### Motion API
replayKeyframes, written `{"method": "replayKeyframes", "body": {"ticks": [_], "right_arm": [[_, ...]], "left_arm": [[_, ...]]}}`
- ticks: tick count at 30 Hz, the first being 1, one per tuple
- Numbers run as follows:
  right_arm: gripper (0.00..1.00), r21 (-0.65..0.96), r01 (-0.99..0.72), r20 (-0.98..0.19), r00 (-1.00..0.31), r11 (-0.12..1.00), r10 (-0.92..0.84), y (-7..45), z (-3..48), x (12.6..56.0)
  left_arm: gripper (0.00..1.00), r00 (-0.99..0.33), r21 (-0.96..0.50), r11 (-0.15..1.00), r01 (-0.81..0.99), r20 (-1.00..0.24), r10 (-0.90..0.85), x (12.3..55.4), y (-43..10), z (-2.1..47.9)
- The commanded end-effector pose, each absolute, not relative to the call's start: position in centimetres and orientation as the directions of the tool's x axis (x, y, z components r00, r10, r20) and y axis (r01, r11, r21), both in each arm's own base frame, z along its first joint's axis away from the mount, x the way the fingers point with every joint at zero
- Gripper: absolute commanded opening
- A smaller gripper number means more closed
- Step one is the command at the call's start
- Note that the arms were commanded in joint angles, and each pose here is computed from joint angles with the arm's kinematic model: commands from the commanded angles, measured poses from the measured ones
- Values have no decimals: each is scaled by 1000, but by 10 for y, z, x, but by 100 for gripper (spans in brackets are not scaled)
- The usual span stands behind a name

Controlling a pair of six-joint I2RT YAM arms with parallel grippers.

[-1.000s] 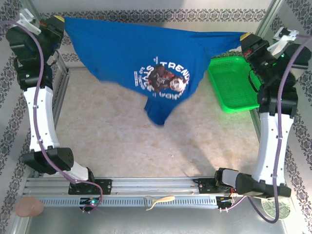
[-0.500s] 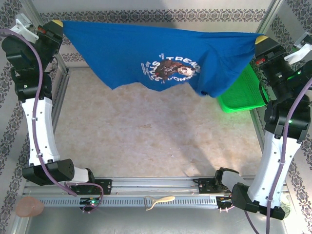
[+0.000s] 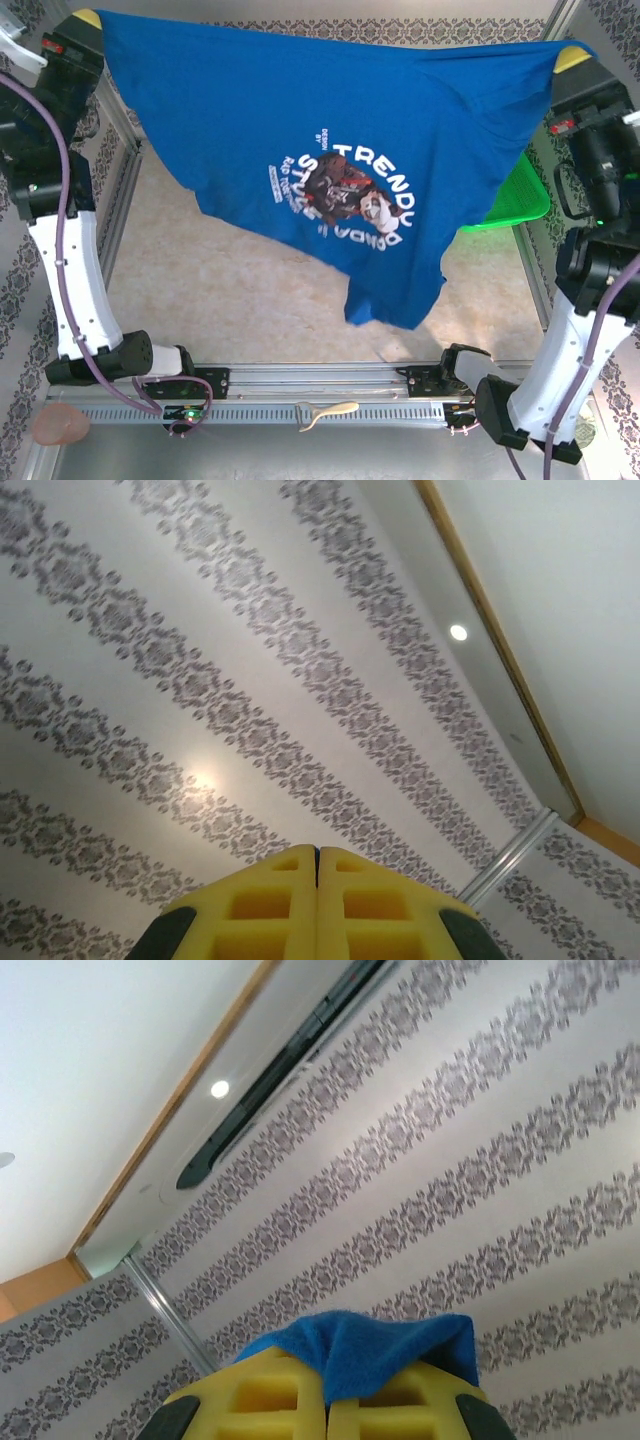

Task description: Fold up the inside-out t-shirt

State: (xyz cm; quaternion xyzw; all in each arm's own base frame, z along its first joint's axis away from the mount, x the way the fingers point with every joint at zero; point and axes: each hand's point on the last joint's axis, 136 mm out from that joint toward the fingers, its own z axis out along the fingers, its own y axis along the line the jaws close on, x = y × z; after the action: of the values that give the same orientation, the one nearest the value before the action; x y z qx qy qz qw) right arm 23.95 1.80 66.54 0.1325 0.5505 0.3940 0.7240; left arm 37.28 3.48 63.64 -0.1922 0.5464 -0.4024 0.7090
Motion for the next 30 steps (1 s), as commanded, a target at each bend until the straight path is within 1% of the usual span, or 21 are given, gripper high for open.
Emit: {"method": "replayKeyframes", "body": {"ticks": [1, 4, 8, 12, 14, 18, 19, 21, 22, 24, 26, 27, 28, 29, 30], "right_arm": [[0, 700, -327, -672, 3, 635, 741, 3, 620, 309], [0, 718, -280, -674, -47, 638, 737, 5, 591, 349], [0, 722, -269, -681, -119, 637, 722, 23, 569, 405], [0, 685, -294, -719, -124, 666, 684, 42, 578, 442], [0, 665, -306, -735, -105, 682, 670, 45, 593, 456], [0, 629, -363, -745, -26, 688, 667, 43, 640, 457], [0, 617, -379, -745, 0, 690, 667, 42, 652, 451], [0, 611, -392, -740, 26, 688, 672, 38, 661, 445], [0, 609, -389, -747, 12, 691, 665, 39, 658, 444], [0, 590, -360, -782, -32, 723, 622, 46, 643, 442], [0, 587, -330, -801, -105, 739, 590, 56, 613, 444], [0, 591, -315, -800, -117, 742, 588, 59, 595, 443], [0, 608, -295, -789, -125, 737, 601, 59, 571, 441], [0, 625, -276, -777, -139, 730, 613, 58, 545, 436], [0, 643, -234, -766, -187, 729, 616, 58, 509, 435]], "left_arm": [[0, -4, -803, 548, 235, -565, -825, 445, 63, 566], [0, -55, -820, 534, 205, -554, -831, 482, 67, 538], [0, -122, -830, 514, 219, -546, -829, 531, 60, 521], [0, -146, -812, 529, 246, -570, -808, 569, 51, 530], [0, -113, -800, 524, 291, -573, -812, 579, 51, 550], [0, -18, -818, 442, 369, -481, -876, 584, 70, 576], [0, -7, -814, 444, 375, -481, -877, 583, 71, 578], [0, 0, -784, 481, 393, -523, -853, 576, 65, 586], [0, -16, -773, 496, 394, -546, -838, 574, 61, 585], [0, -78, -763, 513, 394, -584, -808, 571, 49, 577], [0, -170, -766, 530, 364, -614, -771, 574, 34, 552], [0, -206, -768, 535, 351, -621, -756, 574, 29, 539], [0, -243, -776, 536, 332, -619, -747, 574, 23, 520], [0, -249, -778, 536, 327, -618, -745, 570, 20, 503], [0, -242, -785, 532, 317, -610, -755, 564, 21, 489]]}}
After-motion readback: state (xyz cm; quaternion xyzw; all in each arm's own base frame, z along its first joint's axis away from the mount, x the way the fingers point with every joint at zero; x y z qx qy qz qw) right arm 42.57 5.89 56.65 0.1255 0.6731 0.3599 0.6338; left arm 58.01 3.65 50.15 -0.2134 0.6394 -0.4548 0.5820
